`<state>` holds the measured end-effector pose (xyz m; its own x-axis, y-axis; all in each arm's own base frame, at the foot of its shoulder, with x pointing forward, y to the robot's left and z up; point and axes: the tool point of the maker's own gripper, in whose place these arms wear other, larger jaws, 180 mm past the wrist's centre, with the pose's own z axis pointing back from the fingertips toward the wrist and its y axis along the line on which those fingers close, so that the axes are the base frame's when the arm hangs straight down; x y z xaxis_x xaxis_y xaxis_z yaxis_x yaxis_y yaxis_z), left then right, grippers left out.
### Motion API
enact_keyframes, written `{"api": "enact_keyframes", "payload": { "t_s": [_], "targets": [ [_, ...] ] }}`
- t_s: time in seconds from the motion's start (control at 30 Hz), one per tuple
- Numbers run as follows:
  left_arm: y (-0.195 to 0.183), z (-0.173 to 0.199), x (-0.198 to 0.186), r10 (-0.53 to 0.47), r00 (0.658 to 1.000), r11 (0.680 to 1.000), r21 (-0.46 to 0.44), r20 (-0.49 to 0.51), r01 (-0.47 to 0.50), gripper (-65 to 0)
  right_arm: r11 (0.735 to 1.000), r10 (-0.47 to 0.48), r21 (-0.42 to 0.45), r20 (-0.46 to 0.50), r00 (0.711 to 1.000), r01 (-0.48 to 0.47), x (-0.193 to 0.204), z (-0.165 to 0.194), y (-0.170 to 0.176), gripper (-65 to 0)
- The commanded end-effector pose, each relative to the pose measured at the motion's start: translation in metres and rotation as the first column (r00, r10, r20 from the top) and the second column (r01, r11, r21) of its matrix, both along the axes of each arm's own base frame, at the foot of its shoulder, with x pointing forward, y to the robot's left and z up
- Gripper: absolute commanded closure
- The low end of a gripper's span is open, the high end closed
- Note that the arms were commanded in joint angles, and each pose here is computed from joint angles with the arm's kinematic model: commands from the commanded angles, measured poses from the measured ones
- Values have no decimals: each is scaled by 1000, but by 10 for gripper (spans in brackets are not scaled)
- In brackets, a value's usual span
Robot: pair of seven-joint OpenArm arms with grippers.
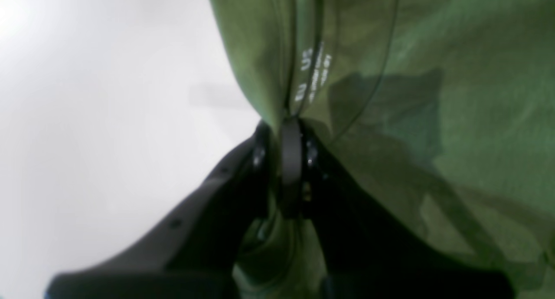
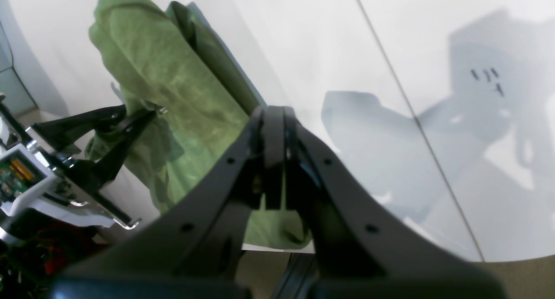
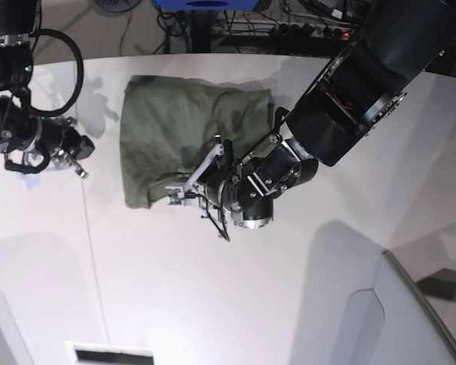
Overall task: Layout the t-shirt on the table in an organized manner, then fold the t-shirt properly
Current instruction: 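Pull the collar edge with the left gripper to square the fold, then release the shirt and lift both grippers away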
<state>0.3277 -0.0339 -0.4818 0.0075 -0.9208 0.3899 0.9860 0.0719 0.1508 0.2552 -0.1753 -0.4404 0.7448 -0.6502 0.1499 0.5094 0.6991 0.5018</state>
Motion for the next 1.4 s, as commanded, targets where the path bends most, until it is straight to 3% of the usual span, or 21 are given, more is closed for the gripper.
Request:
{"api": "enact_keyframes", "payload": {
  "t_s": [0.0,0.2,0.23,0.33,0.43,0.5,0.57,0.83,0.9,0.97,1.0,1.03,1.1,1.23,1.37],
  "targets": [
    [-4,12,14,5,999,1000,-15,33,-4,0,1000,7,-5,35,999,-7,9,9,-3,-2],
    [-4,16,19,4,999,1000,-13,46,-4,0,1000,9,-4,37,999,-9,9,10,-2,-2],
    [-5,17,20,3,999,1000,-14,51,-2,-31,1000,9,-4,37,999,-9,9,10,-2,-2],
    [-5,26,31,4,997,1000,-17,73,-3,-329,1000,10,-4,36,999,-10,9,10,-2,-2],
    [-5,31,37,6,996,1000,-21,86,-4,-535,1000,10,-2,36,999,-10,9,10,-1,-2],
    [-6,42,49,5,993,1000,-22,114,-3,-604,1000,10,-2,36,999,-10,9,10,-1,-2],
    [-6,50,59,5,991,1000,-22,135,-2,-622,1000,10,-1,36,999,-10,9,10,-1,-2],
    [-13,110,92,-21,954,1000,19,299,16,-615,1000,20,3,45,999,-20,11,13,3,-2],
    [-12,132,91,-2,936,1000,0,351,2,-596,997,74,0,68,995,-74,11,20,18,-2],
    [-10,144,76,24,929,999,-39,369,-11,-489,988,157,-4,110,982,-157,8,33,43,-2],
    [-6,149,70,37,925,998,-52,377,-18,-403,981,192,-4,133,972,-193,8,41,55,-2],
    [-3,152,59,45,923,998,-65,381,-21,-290,974,225,-1,150,963,-227,5,47,66,-2],
    [4,148,27,70,933,994,-103,353,-35,0,959,280,5,170,945,-285,-2,54,85,-2],
    [21,120,-38,121,959,985,-149,255,-85,0,931,355,33,143,924,-363,-22,46,112,-2],
    [38,96,-80,187,971,974,-159,150,-163,0,905,413,56,115,903,-421,-39,38,133,-2]
  ]
}}
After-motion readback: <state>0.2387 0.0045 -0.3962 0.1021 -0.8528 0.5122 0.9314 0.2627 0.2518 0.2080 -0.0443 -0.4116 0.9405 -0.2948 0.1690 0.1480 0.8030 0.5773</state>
